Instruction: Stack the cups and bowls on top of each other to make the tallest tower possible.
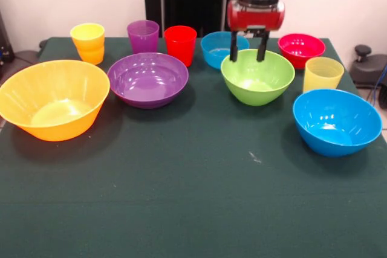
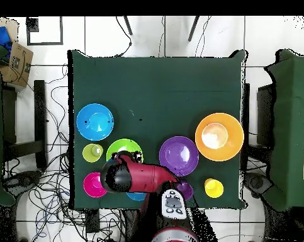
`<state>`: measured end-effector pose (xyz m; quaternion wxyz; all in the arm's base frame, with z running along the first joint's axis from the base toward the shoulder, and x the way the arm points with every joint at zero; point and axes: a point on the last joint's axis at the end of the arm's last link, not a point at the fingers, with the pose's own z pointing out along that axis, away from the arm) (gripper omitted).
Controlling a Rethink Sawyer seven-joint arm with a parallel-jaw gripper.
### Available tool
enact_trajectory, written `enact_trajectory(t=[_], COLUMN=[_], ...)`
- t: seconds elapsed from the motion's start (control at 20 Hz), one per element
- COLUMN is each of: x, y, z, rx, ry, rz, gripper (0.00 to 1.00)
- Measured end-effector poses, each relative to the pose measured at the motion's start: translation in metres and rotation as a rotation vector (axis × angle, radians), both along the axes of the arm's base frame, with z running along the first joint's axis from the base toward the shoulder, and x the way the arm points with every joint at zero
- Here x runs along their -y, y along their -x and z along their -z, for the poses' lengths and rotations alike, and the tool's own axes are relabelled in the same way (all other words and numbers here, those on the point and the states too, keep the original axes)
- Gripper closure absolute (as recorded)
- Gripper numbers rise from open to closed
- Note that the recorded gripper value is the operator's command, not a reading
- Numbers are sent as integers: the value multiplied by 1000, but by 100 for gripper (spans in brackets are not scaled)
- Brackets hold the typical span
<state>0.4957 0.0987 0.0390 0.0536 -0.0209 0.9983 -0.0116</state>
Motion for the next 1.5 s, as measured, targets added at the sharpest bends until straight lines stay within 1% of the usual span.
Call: enact_trajectory(t=[0.1, 0.2, 0.25, 0.5, 0.65, 0.85, 1.15, 1.5], x=[1, 2, 6, 20, 30, 36, 34, 34], y=[5, 7, 8, 10, 18, 26, 28, 28], z=[16, 27, 41, 73, 87, 92, 93, 93], rx=[-25, -42, -58, -95, -121, -136, -125, -122], ry=[-2, -4, -8, -28, -43, -48, -41, -38], rz=[-4, -7, -9, 2, 10, 2, -23, -29], gripper=[0, 0, 0, 0, 0, 0, 0, 0])
